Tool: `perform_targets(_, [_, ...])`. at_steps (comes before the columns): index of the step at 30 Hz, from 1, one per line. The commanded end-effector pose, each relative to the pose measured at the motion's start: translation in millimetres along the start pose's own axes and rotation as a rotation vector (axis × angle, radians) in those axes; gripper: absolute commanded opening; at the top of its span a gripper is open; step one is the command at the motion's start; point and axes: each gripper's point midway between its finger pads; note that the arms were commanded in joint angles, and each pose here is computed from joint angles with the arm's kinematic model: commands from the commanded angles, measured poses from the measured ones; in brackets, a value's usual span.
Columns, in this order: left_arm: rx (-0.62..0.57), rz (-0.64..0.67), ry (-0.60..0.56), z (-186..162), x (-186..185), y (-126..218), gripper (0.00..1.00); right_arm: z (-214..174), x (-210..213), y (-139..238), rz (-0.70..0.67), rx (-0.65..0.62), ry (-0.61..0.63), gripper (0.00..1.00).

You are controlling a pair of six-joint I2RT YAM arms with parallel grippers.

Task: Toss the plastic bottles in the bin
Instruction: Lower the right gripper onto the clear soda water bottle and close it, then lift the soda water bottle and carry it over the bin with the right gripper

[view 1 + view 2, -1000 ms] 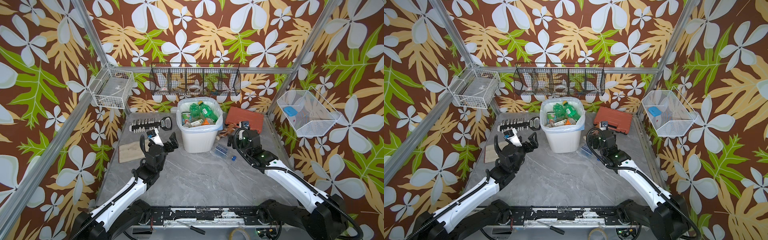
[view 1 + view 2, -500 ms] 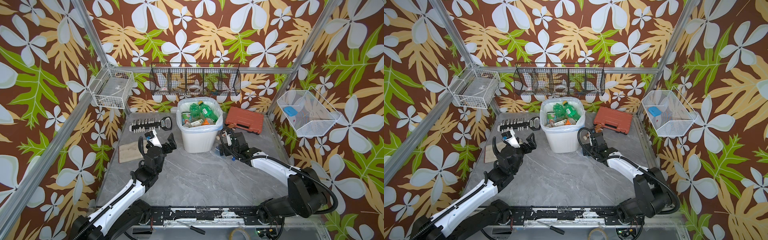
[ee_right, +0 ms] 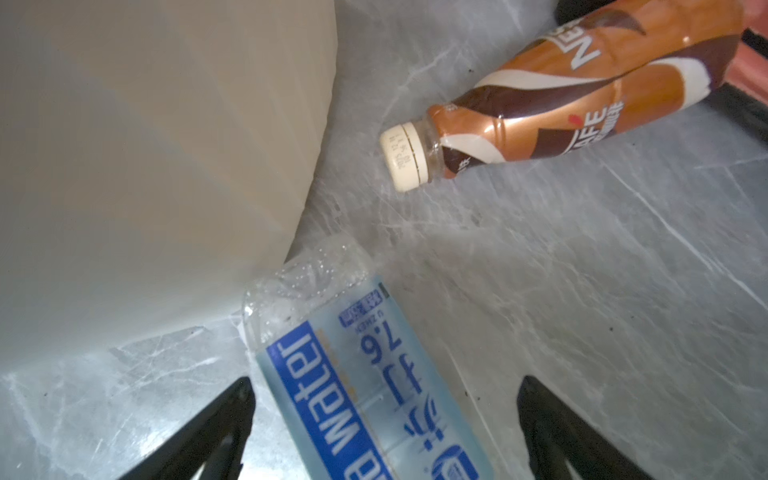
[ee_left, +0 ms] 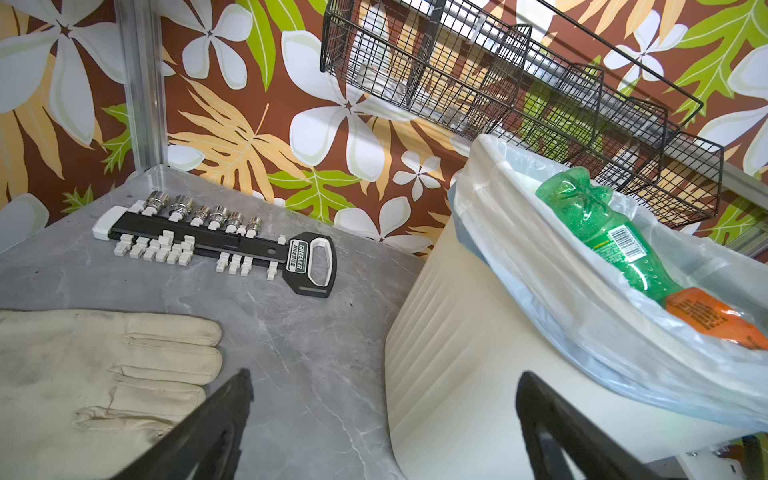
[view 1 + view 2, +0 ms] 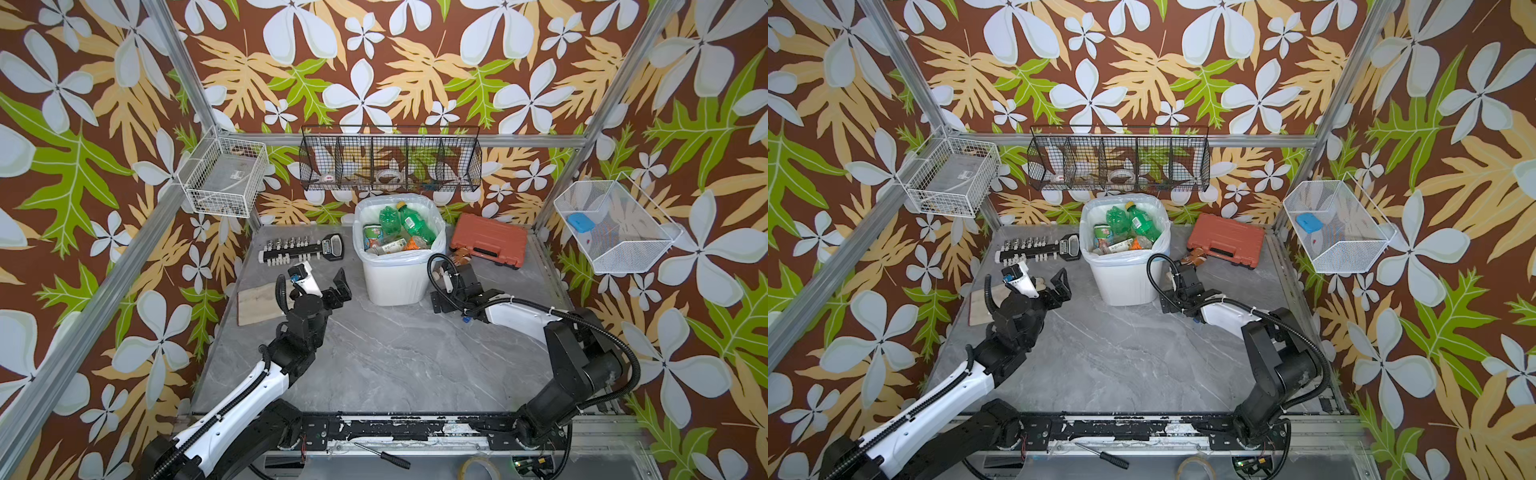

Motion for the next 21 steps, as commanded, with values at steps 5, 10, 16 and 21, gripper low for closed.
perform_targets(5, [-0.007,0.01,-0.007,1.1,1.3,-2.2,1.0,-8.4,1.8,-9.7,0.004,0.019,-0.008,0.85])
perform_targets(10, [-0.006,0.017,-0.011,0.0,2.4,-3.1,1.0,-9.8,-0.4,-9.5,-0.008,0.019,-0.02,0.66])
perform_targets(16, [0.0,0.042,-0.01,-4.5,7.8,-6.0,1.0,-4.5,-6.6,6.5,-0.031,-0.019,-0.046,0.55])
perform_targets(21, [0.016,0.063,0.013,-10.0,15.9,-12.1,1.0,8.2,-16.4,31.9,-0.069,-0.075,-0.082,0.53])
Point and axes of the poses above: each gripper's point midway between its finger pads, its own y axis back along the fingers, its own x axis along the line the jaws close on, z = x × y, and after that the axes turned 4 degrees about y, right-handed
